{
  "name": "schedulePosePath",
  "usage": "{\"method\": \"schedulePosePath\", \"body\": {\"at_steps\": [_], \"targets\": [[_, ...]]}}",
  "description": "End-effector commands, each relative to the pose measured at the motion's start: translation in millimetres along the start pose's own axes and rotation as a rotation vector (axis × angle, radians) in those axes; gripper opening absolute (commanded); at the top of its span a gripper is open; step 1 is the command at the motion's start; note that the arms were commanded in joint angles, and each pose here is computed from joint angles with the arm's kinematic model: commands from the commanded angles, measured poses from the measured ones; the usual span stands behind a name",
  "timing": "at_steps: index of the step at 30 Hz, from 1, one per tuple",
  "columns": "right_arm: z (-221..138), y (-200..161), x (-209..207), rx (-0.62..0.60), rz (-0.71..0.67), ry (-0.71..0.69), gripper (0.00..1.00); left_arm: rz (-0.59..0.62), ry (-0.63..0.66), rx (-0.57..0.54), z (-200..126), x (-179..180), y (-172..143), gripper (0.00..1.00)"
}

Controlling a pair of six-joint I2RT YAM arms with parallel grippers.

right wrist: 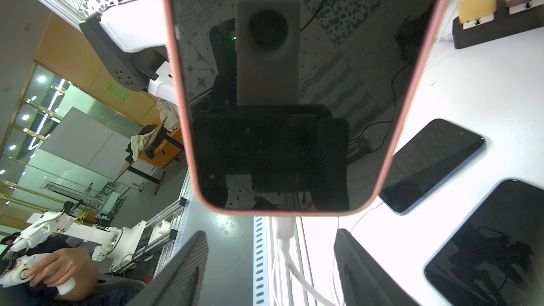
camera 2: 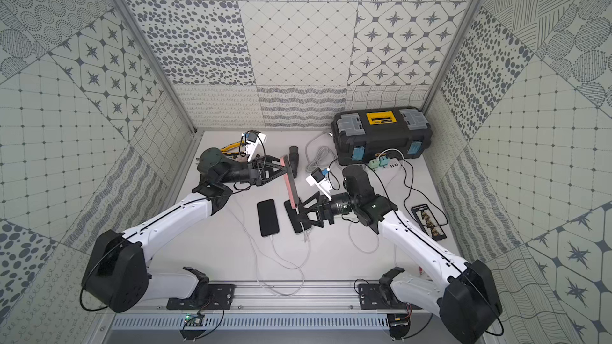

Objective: Unplug the charging cable from the phone
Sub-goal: Remove the charging cable from the phone.

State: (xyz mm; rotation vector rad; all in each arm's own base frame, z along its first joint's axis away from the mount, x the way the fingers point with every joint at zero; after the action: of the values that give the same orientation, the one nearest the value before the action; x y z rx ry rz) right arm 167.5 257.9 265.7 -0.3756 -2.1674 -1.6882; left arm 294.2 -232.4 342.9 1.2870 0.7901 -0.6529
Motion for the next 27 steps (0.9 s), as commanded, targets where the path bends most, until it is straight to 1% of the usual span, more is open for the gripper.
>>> {"method": "schedulePosePath", "body": {"at_steps": [1,5,7,12,17,23,27], "targets": [[-1.3,7.8,5.4,-0.057,-0.062,-0.005,0.68,0.09,-0.017,-0.032,-3.0,-13.6,12.6,0.0],[-0.6,5.0,3.0,-0.083,-0.06,-0.013,0.61,0.097,-0.018,-0.036,-4.5,-16.2,15.4,0.0],[-0.2,4.2,0.6,-0.085,-0.059,-0.026,0.56,0.1,-0.019,-0.037,-5.2,-17.7,16.7,0.0],[0.1,3.8,-5.2,-0.088,-0.065,-0.064,0.49,0.103,-0.022,-0.038,-5.9,-20.7,17.8,0.0],[4.3,0.4,-6.7,-0.076,-0.057,-0.059,0.36,0.102,-0.022,-0.04,-6.8,-21.8,17.5,0.0],[9.9,-5.2,-6.5,-0.058,-0.056,-0.052,0.33,0.107,-0.023,-0.043,-7.1,-23.8,19.0,0.0],[12.6,-9.0,-6.4,-0.045,-0.054,-0.045,0.26,0.11,-0.022,-0.044,-8.1,-24.7,20.4,0.0]]}}
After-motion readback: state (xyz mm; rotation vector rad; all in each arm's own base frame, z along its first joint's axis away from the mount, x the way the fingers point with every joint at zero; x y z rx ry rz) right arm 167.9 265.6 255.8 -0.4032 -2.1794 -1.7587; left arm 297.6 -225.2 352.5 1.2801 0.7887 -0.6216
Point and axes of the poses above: each gripper's point midway between its finger pads, its own z axis out along the fingers, its own x axis along the line the jaws close on, y = z × x, the point moved 3 cm from there along -z, back along the fingers, and after that the axes turned 12 degrees about -z, right-handed, at the moved point
